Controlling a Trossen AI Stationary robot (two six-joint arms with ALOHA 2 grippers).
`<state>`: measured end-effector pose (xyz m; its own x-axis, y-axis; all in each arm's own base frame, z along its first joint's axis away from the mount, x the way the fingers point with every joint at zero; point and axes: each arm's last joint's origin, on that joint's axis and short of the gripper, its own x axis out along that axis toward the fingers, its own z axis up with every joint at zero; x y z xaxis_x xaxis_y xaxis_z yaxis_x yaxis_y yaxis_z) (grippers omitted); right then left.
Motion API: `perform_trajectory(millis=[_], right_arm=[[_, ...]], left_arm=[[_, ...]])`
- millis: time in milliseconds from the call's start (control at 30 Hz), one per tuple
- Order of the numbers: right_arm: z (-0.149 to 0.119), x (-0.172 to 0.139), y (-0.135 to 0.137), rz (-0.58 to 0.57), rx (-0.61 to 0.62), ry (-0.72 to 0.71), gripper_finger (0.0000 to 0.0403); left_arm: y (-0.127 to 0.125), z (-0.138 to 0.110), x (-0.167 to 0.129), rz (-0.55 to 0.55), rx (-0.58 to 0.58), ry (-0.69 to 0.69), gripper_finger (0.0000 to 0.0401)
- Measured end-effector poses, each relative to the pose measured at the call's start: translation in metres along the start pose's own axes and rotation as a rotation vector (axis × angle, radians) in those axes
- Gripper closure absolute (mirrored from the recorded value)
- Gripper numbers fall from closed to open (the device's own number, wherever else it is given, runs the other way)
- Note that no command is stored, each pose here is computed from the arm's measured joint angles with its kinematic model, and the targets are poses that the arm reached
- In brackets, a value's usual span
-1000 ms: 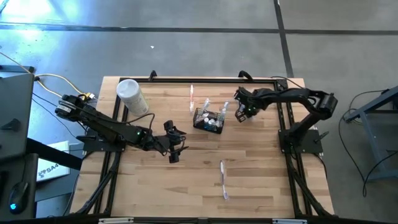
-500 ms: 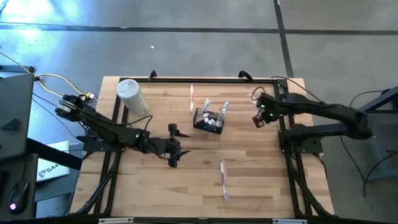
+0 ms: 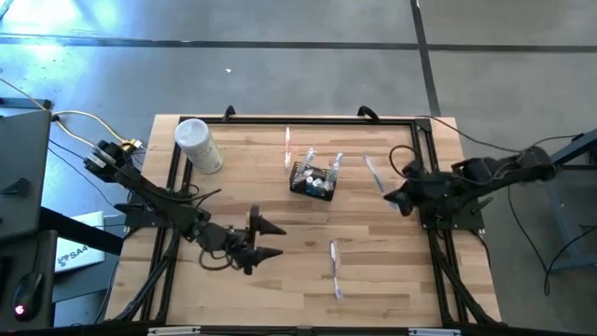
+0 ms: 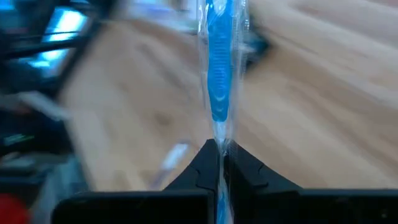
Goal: Pick & Place toothbrushing station
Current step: Put the blue toothbrush into the mesh organizer
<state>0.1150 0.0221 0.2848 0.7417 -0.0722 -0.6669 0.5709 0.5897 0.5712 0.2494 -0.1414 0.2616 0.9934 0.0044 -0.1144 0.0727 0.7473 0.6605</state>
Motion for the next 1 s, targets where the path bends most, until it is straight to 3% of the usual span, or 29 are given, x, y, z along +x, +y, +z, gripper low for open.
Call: perform_trajectory(millis=[200, 333, 500, 600, 767, 867, 1000], right_arm=[[-0.016, 0.008, 0.055, 0.322, -0.167, -0.083, 0.0399], [-0.034, 0.023, 0.09, 0.445, -0.296, -0.153, 0.0399], [-0.047, 0.053, 0.114, 0.441, -0.377, -0.266, 0.0399], [-0.047, 0.071, 0.124, 0.436, -0.394, -0.352, 0.0399], [-0.045, 0.096, 0.133, 0.512, -0.381, -0.336, 0.0399], [-0.045, 0.099, 0.133, 0.51, -0.367, -0.33, 0.0399], [-0.041, 0.101, 0.131, 0.5, -0.35, -0.33, 0.0399]], left_arm=[[-0.008, 0.006, 0.004, 0.039, 0.153, -0.059, 0.0108], [-0.013, 0.008, 0.014, 0.117, 0.235, -0.09, 0.0108], [-0.017, 0.022, 0.034, 0.259, 0.394, 0.037, 0.0108], [-0.026, 0.029, 0.053, 0.291, 0.531, 0.14, 0.0108], [-0.041, 0.041, 0.081, 0.339, 0.734, 0.327, 0.0108], [-0.047, 0.048, 0.092, 0.366, 0.773, 0.416, 0.0108], [-0.052, 0.052, 0.097, 0.351, 0.846, 0.428, 0.0108]])
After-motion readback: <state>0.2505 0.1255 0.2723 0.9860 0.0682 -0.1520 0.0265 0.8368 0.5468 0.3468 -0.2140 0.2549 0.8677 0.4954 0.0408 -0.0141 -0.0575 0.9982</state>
